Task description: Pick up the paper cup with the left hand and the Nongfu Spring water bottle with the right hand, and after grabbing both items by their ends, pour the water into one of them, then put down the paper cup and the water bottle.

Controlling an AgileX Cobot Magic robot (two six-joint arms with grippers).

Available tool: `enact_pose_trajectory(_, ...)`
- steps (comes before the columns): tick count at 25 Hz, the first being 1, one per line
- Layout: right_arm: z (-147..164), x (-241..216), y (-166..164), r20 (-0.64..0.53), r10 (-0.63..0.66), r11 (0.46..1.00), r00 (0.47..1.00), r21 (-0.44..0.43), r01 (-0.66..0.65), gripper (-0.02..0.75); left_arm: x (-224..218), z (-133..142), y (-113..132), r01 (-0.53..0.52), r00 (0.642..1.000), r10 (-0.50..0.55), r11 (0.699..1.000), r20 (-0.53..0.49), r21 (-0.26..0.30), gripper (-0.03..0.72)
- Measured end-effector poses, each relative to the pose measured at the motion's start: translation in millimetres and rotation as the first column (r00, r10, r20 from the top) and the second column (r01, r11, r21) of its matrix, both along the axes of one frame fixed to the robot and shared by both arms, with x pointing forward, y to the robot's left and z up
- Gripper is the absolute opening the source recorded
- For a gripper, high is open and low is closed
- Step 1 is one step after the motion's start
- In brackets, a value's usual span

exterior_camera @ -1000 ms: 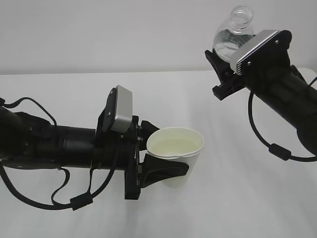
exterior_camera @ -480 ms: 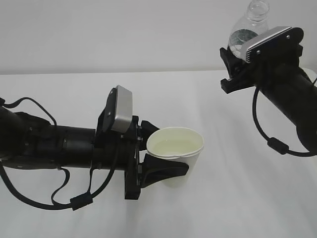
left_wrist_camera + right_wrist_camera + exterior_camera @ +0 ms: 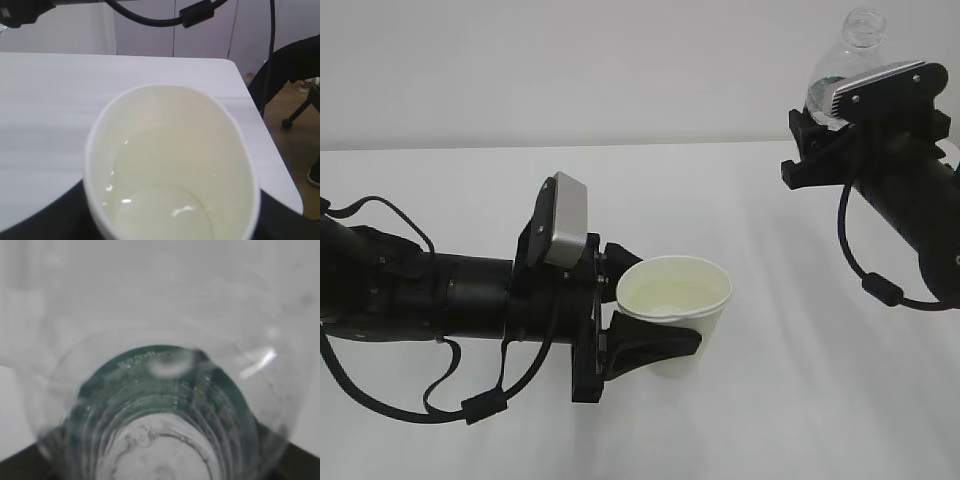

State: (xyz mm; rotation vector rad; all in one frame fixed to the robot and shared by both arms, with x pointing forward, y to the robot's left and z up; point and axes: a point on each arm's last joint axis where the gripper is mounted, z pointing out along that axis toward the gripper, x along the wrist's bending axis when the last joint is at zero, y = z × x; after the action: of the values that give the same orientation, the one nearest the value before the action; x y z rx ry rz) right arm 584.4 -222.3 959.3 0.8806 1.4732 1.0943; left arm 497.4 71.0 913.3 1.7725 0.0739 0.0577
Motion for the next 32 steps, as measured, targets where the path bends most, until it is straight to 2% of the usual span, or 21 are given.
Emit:
enact_pose_trajectory(1,-1.1,0.2,-1.1,-0.014,-0.013,1.000,1.000,0.006,0.013,0.483,0.0,0.0,0.0,0.000,1.000,0.000,1.000,0.000,0.000,0.449)
enact_pose_trajectory(13,-14.9,-8.5,-11.7,-0.100,-0.107,0.991,0.989,0.063,0.114,0.483,0.0,0.0,0.0,0.000,1.000,0.000,1.000,0.000,0.000,0.424)
enact_pose_trajectory(19,-20.5,-13.2,-15.2,-0.138,-0.135,0.981,0.981,0.121,0.152,0.483,0.0,0.0,0.0,0.000,1.000,0.000,1.000,0.000,0.000,0.421)
enact_pose_trajectory(32,-26.2,-14.8,-16.7,-0.198,-0.149,0.976,0.969,0.129,0.176,0.483,0.0,0.0,0.0,0.000,1.000,0.000,1.000,0.000,0.000,0.421)
